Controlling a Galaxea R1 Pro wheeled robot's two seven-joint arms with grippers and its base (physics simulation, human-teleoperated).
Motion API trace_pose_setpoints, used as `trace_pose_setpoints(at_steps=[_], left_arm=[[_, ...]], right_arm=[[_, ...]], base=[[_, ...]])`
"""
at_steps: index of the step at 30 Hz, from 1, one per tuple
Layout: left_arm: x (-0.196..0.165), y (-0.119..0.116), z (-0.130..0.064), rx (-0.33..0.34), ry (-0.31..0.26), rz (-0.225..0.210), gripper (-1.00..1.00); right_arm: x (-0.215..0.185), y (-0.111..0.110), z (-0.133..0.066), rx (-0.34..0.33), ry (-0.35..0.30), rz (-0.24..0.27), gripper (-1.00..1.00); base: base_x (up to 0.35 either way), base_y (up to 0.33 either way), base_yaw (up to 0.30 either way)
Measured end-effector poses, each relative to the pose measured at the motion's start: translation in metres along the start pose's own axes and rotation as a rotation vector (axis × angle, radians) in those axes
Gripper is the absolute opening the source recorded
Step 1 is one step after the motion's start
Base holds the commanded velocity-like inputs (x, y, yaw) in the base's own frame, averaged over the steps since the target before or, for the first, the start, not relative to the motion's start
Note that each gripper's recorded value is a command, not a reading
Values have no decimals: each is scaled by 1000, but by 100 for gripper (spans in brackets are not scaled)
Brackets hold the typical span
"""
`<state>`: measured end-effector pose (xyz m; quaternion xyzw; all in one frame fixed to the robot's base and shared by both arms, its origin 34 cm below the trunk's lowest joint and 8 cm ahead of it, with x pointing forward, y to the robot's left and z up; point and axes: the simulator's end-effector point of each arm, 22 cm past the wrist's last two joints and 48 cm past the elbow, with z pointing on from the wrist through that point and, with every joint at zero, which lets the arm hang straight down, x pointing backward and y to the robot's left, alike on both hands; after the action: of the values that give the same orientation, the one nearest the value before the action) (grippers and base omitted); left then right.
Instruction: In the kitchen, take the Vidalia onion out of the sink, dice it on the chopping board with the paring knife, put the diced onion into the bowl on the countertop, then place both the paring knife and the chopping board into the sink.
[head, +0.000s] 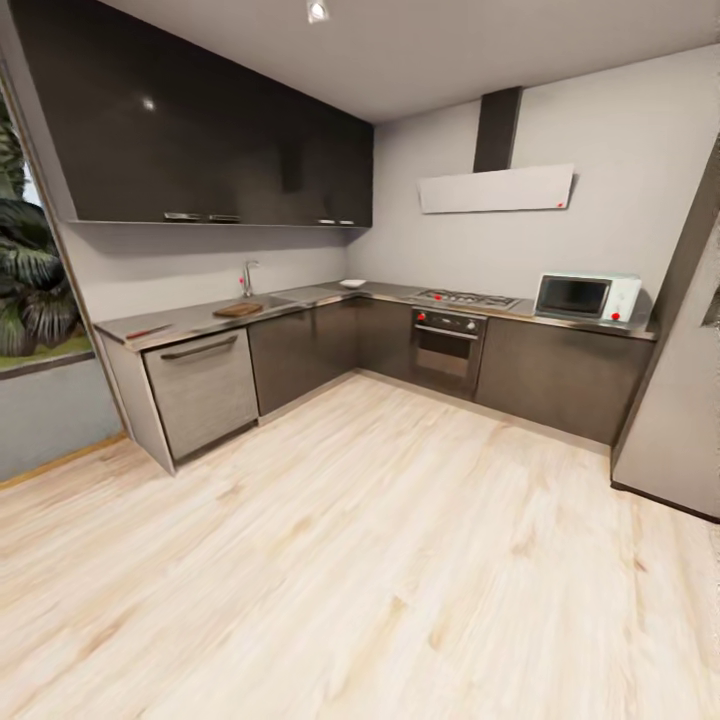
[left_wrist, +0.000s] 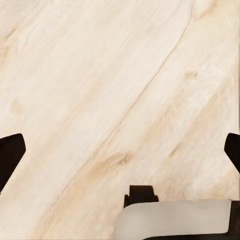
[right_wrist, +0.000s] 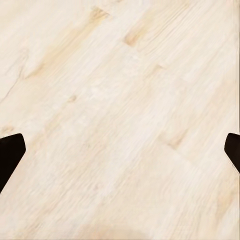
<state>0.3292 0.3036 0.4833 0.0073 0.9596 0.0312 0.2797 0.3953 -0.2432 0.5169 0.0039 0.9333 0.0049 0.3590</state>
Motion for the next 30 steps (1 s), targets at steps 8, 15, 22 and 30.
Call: trace_pose_setpoints(at_steps=[8,15,22,30], left_arm=[[0,0,0,0,0,0,100],[0,0,0,0,0,0,100],[0,0,0,0,0,0,100],[0,0,0,0,0,0,100]], right_arm=[[0,0,0,0,0,0,100],[0,0,0,0,0,0,100],[0,0,0,1,0,0,100],[0,0,0,1,0,0,100]], base=[[317,-98,-108],[317,-104,-51],[317,-67,-4],[317,-7,0]])
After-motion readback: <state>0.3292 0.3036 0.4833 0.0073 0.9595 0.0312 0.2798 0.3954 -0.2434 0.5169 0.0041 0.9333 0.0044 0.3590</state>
